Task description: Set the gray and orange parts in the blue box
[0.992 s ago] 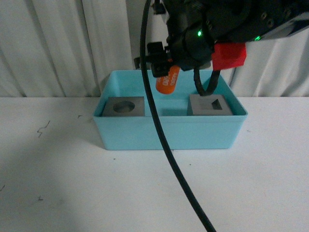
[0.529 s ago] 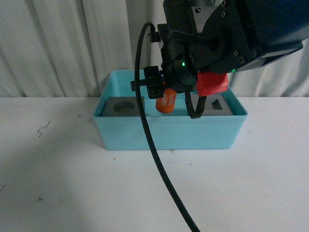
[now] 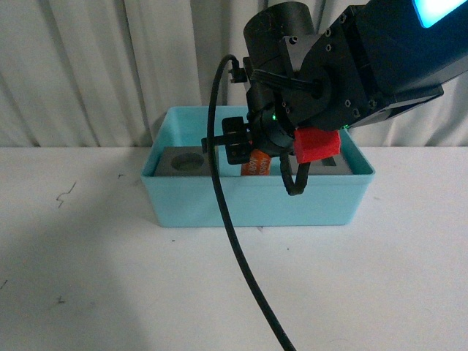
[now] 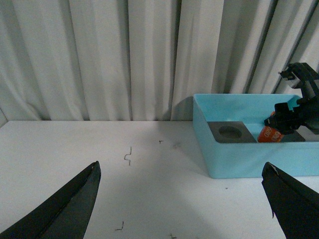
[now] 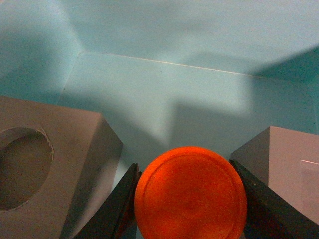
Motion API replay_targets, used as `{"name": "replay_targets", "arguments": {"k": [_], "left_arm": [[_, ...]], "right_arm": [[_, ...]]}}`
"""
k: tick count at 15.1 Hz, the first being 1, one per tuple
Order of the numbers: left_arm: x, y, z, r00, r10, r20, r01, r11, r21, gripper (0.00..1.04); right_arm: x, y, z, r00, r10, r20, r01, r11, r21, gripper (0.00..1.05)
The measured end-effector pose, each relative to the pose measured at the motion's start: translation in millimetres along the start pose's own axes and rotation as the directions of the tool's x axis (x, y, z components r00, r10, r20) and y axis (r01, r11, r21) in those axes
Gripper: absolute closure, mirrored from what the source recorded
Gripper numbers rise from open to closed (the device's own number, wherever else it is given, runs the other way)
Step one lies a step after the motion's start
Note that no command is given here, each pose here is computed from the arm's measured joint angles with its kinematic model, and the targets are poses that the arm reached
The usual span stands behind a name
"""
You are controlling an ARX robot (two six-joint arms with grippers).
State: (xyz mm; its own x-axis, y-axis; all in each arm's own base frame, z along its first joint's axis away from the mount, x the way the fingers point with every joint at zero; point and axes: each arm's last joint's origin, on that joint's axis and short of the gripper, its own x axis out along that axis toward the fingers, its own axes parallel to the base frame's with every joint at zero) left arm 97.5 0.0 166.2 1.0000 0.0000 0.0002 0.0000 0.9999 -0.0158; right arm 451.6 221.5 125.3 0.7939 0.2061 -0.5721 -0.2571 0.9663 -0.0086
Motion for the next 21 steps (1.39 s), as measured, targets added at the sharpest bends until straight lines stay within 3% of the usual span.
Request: {"name": "replay_targets", "arguments": {"k": [1, 4, 5, 7, 9, 10, 12, 13, 16, 17, 18, 19, 20, 21], "left_arm": [[0.0, 0.0, 0.0, 1.000, 0.000, 0.000, 0.000, 1.000, 0.000, 0.07], [0.0, 0.0, 0.0, 1.000, 0.000, 0.000, 0.000, 1.000, 0.000, 0.07], [0.0, 0.0, 0.0, 1.000, 0.000, 0.000, 0.000, 1.000, 0.000, 0.07], [0.0, 0.0, 0.0, 1.000, 0.000, 0.000, 0.000, 1.000, 0.000, 0.07], [0.0, 0.0, 0.0, 1.000, 0.000, 0.000, 0.000, 1.000, 0.000, 0.07], [0.0, 0.0, 0.0, 1.000, 0.000, 0.000, 0.000, 1.000, 0.000, 0.07], [0.0, 0.0, 0.0, 1.000, 0.000, 0.000, 0.000, 1.000, 0.000, 0.07], [0.0, 0.0, 0.0, 1.000, 0.000, 0.000, 0.000, 1.000, 0.000, 0.07], [0.0, 0.0, 0.0, 1.000, 0.000, 0.000, 0.000, 1.000, 0.000, 0.07], [0.0, 0.0, 0.0, 1.000, -0.001, 0.000, 0.001, 1.000, 0.000, 0.07], [0.0, -0.2, 0.0, 1.000, -0.006, 0.000, 0.006, 1.000, 0.001, 0.07], [0.0, 0.2, -0.1, 1.000, 0.008, -0.001, -0.008, 1.000, 0.000, 0.07], [0.0, 0.3, -0.1, 1.000, 0.005, -0.001, -0.005, 1.000, 0.001, 0.07], [0.0, 0.0, 0.0, 1.000, -0.001, 0.000, 0.001, 1.000, 0.001, 0.07]], "right_arm": [[-0.1, -0.1, -0.4, 1.000, 0.000, -0.001, 0.000, 1.000, 0.004, 0.50], [-1.2, -1.6, -2.6, 1.000, 0.002, 0.018, -0.002, 0.999, 0.039, 0.12], [-8.6, -4.3, -2.2, 0.999, 0.006, 0.044, -0.009, 0.998, 0.057, 0.04], [-52.1, -16.7, 17.2, 0.985, 0.022, 0.171, -0.037, 0.995, 0.089, 0.06], [-138.0, -45.2, 49.3, 0.928, -0.012, 0.371, -0.038, 0.991, 0.127, 0.07], [-180.7, -64.3, 49.6, 0.910, -0.048, 0.412, -0.015, 0.989, 0.148, 0.07], [-246.8, -103.6, -4.3, 0.933, -0.150, 0.327, 0.092, 0.978, 0.186, 0.07], [-283.3, -111.5, -52.4, 0.954, -0.198, 0.225, 0.152, 0.967, 0.207, 0.07], [-349.8, -80.3, -167.1, 0.990, -0.143, -0.014, 0.142, 0.956, 0.255, 0.07], [-347.9, -73.3, -173.8, 0.989, -0.147, -0.024, 0.149, 0.955, 0.256, 0.07], [-340.7, -71.3, -177.1, 0.966, -0.169, 0.194, 0.107, 0.950, 0.293, 0.15], [-341.6, -78.5, -186.3, 0.901, -0.210, 0.379, 0.093, 0.948, 0.304, 0.26], [-344.6, -87.4, -186.1, 0.831, -0.259, 0.493, 0.121, 0.948, 0.295, 0.37], [-349.5, -92.7, -181.9, 0.794, -0.274, 0.543, 0.151, 0.954, 0.259, 0.48]]}}
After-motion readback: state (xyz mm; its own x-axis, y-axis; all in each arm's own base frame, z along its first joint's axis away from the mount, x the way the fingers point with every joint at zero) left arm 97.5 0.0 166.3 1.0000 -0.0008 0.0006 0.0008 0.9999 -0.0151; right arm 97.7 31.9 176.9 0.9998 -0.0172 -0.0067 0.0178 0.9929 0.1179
